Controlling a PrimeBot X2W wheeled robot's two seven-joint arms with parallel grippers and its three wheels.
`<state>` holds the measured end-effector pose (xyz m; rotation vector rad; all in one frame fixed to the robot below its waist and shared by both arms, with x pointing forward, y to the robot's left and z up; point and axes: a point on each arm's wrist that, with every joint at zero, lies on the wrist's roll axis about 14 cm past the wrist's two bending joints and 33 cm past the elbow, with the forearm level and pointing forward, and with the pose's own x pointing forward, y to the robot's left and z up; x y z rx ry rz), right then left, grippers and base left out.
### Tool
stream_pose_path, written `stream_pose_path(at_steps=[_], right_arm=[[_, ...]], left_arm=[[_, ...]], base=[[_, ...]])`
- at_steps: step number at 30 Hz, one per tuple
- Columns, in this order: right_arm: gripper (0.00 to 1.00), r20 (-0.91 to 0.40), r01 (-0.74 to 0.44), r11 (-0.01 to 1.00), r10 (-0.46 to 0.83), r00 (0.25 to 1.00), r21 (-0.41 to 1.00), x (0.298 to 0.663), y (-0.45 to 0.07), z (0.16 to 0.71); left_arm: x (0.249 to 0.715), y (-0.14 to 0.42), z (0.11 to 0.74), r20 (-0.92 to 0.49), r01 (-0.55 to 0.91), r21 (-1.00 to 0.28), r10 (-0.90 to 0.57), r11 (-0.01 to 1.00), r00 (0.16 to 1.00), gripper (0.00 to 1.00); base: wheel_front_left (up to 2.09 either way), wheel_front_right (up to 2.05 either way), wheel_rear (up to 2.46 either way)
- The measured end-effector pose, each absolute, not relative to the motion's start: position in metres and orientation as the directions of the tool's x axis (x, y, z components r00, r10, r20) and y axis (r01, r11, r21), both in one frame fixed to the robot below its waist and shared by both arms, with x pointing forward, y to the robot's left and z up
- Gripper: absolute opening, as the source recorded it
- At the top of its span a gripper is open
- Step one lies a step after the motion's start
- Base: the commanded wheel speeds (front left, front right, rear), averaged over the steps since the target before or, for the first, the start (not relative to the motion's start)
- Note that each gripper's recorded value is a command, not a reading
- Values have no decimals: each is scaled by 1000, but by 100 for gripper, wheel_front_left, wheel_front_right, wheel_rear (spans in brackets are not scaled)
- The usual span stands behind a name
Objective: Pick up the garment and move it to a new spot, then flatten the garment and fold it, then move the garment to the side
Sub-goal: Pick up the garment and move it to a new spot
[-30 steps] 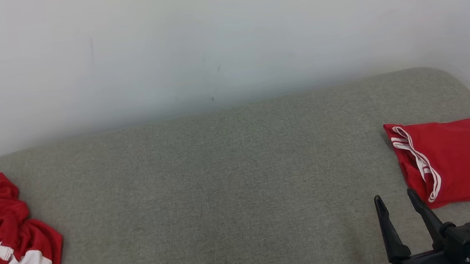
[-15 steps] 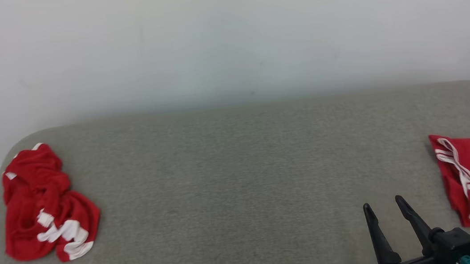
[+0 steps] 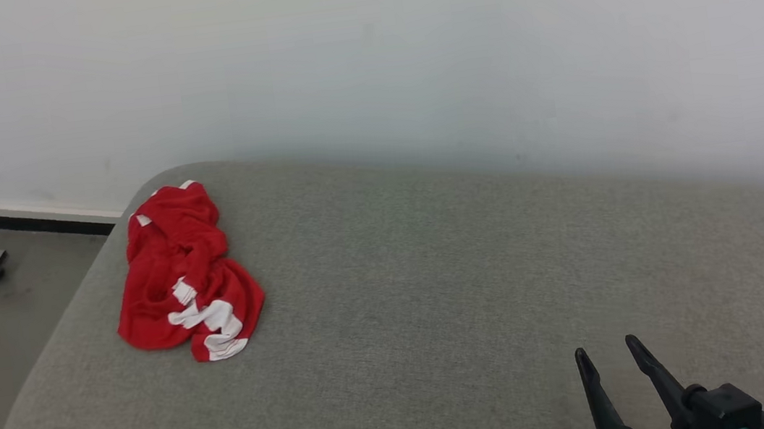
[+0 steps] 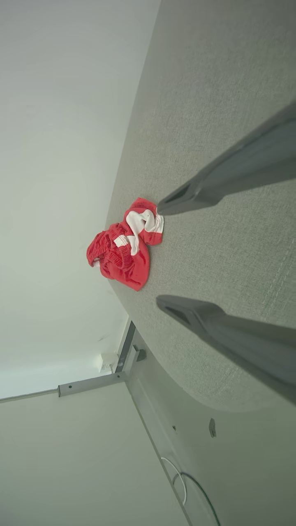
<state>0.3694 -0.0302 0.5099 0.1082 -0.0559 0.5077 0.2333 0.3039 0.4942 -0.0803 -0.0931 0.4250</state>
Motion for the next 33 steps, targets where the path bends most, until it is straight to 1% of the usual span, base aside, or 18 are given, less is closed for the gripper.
stream_pose_path(at_steps=[4, 9, 19, 25, 31, 33], right_arm=[[100, 79, -531, 843, 525, 847, 88, 368, -13, 510], [100, 81, -569, 817, 564, 822, 91, 367, 3, 512], [100, 80, -586, 805, 580, 811, 98, 367, 10, 511], [100, 70, -586, 804, 582, 811, 103, 365, 10, 507], [100, 65, -587, 803, 584, 809, 102, 366, 10, 505], [100, 62, -591, 800, 588, 807, 101, 366, 11, 503]], left_arm=[[215, 320, 496, 83, -468, -100, 476, 878, 876, 100], [201, 327, 496, 87, -501, -104, 510, 859, 856, 100], [198, 325, 494, 80, -515, -104, 524, 851, 848, 100], [210, 324, 498, 86, -508, -98, 516, 856, 852, 100], [248, 321, 500, 80, -463, -65, 467, 884, 881, 100], [263, 329, 498, 59, -475, -60, 478, 878, 876, 100]], base=[[0, 0, 0], [0, 0, 0], [0, 0, 0], [0, 0, 0], [0, 0, 0], [0, 0, 0]])
